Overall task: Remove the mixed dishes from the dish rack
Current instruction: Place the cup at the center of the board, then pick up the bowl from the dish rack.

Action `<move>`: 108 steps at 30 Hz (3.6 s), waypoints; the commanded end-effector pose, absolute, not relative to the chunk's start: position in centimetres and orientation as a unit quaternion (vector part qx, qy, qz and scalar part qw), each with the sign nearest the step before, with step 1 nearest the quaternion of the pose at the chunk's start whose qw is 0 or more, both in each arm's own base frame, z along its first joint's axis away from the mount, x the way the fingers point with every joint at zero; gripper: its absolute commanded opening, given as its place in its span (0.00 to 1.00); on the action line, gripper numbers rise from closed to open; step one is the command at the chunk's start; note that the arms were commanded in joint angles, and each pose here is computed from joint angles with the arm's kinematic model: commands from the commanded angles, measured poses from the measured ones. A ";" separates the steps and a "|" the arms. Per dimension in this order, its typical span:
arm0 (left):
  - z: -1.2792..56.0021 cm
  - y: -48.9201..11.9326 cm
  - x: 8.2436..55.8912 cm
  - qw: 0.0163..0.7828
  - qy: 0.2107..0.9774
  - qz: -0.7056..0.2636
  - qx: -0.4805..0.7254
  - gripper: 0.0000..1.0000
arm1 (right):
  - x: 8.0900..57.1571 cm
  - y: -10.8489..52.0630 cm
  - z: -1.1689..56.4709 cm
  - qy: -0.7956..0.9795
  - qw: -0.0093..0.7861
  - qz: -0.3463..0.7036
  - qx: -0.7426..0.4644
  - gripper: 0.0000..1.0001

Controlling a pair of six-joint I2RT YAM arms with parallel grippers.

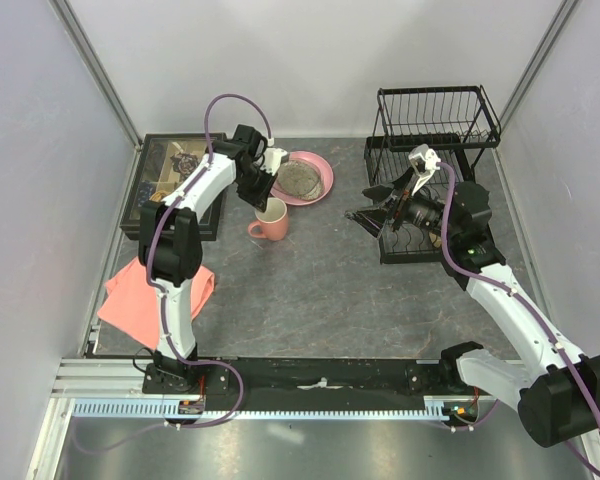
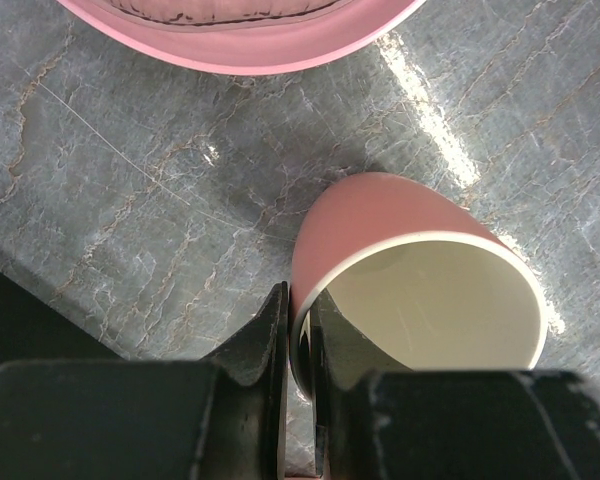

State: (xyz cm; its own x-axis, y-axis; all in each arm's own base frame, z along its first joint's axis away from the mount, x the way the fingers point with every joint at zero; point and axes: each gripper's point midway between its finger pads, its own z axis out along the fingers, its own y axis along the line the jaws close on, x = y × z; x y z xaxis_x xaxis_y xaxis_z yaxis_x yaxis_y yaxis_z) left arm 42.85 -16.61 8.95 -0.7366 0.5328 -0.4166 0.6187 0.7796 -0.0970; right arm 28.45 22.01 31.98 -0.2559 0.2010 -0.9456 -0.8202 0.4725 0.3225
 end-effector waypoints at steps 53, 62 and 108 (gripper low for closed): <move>24.6 -20.6 36.4 0.367 0.831 -0.253 0.332 0.66 | 37.0 1.4 21.4 0.845 0.493 -0.187 -0.085 0.90; 23.5 -20.1 35.5 0.366 0.829 -0.248 0.342 0.66 | 38.2 0.3 17.6 0.848 0.448 -0.267 -0.092 0.85; 19.7 -19.8 34.4 0.339 0.837 -0.251 0.348 0.66 | 40.3 -3.2 15.9 0.760 0.336 -0.528 -0.174 0.23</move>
